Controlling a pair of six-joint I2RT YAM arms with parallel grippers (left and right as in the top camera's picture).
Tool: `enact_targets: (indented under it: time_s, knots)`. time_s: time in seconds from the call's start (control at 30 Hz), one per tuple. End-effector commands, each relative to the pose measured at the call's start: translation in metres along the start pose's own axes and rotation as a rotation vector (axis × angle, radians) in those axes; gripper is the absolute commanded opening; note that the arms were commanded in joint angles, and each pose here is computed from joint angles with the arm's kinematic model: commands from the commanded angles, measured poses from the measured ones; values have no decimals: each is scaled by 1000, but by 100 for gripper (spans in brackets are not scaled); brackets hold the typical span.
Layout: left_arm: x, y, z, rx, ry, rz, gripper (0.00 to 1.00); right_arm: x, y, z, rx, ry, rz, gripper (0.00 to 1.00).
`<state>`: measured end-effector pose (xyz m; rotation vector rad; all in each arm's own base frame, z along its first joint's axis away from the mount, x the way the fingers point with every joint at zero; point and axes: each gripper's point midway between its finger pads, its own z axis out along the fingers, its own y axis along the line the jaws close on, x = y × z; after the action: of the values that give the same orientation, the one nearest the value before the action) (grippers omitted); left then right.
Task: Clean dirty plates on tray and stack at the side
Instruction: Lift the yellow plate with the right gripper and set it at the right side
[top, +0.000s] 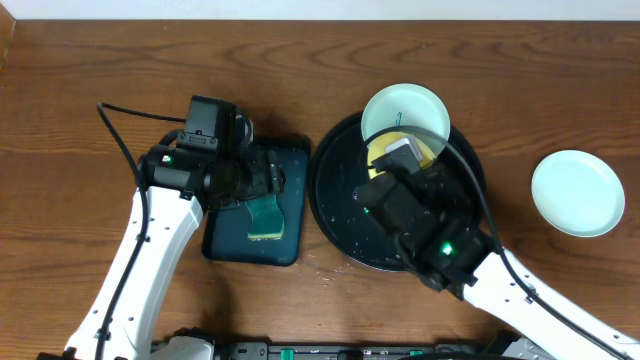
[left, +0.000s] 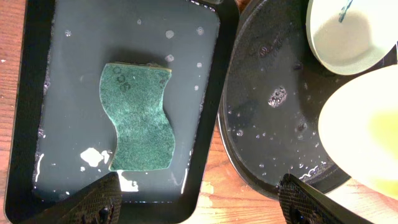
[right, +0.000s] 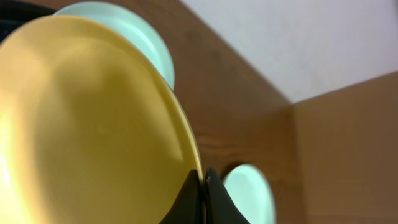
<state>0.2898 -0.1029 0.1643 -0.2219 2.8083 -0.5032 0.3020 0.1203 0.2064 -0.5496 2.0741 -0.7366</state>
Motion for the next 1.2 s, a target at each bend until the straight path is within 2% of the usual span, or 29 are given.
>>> enact_targets:
  time_s: [0.0,0.2,0.27,0.37,0.47,0.67,0.9,1.1,1.13,1.17]
  knots:
    - [1,1,0,2,3,2,81,8,0,11,-104,70,305,1]
    - [1,1,0,2,3,2,81,32,14,43,-502,254,591,1]
    - [1,1,0,2,3,2,81,44,-2,56,-608,289,720,1]
    - [1,1,0,2,3,2,81,64,-40,74,-635,306,917,1]
    - [1,1,0,2,3,2,81,99,-86,90,-545,321,1087,1]
    - [1,1,0,2,3,2,81,199,-163,112,-197,441,1379,1]
    - [1,1,0,2,3,2,81,294,-182,116,86,660,1584,1]
    - [1,1,0,2,3,2,81,320,-172,120,107,747,1625,1]
    - [1,1,0,2,3,2,81,321,-173,120,118,753,1620,11]
    - [1,1,0,2,3,2,81,320,-176,122,121,734,1617,29]
